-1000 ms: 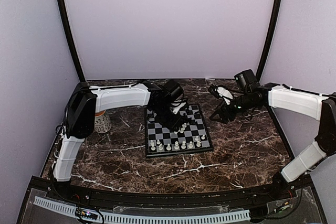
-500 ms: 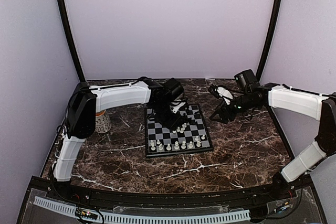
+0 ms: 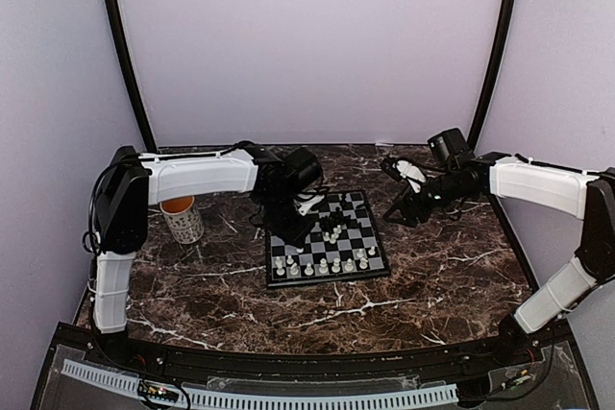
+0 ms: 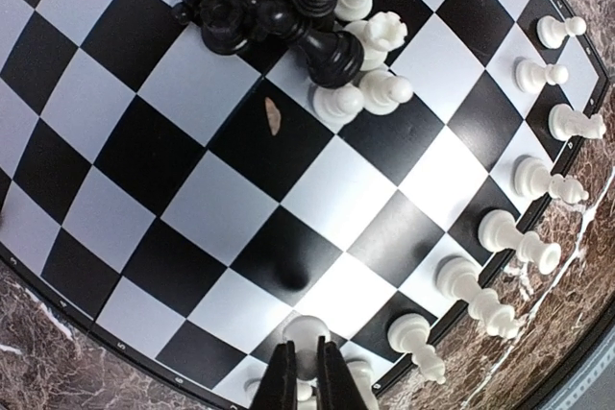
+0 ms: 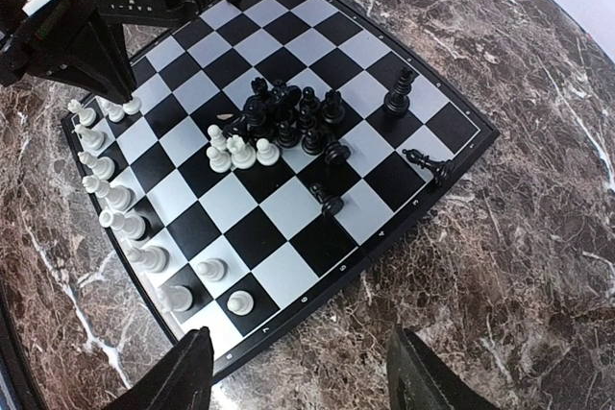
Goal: Set up the chess pieces on the board
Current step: Place the pawn on c2, then pick up the pawn from the chessboard, then place the pawn on d2, then pick up the pawn from the chessboard.
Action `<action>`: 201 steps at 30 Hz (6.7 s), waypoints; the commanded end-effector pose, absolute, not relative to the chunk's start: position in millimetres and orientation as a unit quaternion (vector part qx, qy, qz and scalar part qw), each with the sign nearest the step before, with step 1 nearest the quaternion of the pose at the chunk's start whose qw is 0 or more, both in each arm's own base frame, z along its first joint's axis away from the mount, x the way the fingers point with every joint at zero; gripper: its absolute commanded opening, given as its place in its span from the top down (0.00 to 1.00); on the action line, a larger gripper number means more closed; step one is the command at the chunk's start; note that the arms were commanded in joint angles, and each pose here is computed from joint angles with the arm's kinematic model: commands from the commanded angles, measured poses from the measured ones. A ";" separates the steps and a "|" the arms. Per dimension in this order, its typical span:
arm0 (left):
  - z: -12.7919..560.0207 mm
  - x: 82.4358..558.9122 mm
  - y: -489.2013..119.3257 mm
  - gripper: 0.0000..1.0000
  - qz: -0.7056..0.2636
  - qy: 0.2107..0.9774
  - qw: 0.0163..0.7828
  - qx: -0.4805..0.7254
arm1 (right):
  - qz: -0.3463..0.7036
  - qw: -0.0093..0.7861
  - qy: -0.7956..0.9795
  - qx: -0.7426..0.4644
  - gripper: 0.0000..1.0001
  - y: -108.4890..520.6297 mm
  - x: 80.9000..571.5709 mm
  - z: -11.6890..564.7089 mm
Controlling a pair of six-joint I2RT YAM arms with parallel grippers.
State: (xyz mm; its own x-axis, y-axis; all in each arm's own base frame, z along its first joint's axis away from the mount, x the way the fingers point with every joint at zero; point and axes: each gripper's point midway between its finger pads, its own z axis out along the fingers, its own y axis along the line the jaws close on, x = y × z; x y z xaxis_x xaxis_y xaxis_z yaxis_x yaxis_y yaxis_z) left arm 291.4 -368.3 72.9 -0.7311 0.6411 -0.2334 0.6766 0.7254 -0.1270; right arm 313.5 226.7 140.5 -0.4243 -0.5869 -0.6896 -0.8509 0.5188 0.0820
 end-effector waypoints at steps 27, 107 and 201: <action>60.5 272.7 -381.0 0.98 -0.126 0.914 0.064 0.380 | 0.216 0.314 0.812 -0.442 0.37 226.9 317.1 142.4; 68.8 337.6 -427.0 0.81 -0.127 0.921 0.131 0.345 | 0.203 0.312 0.815 -0.443 0.37 222.2 315.6 137.3; 97.9 333.0 -451.5 0.76 -0.155 0.911 0.163 0.345 | 0.201 0.310 0.817 -0.443 0.37 221.9 316.5 135.2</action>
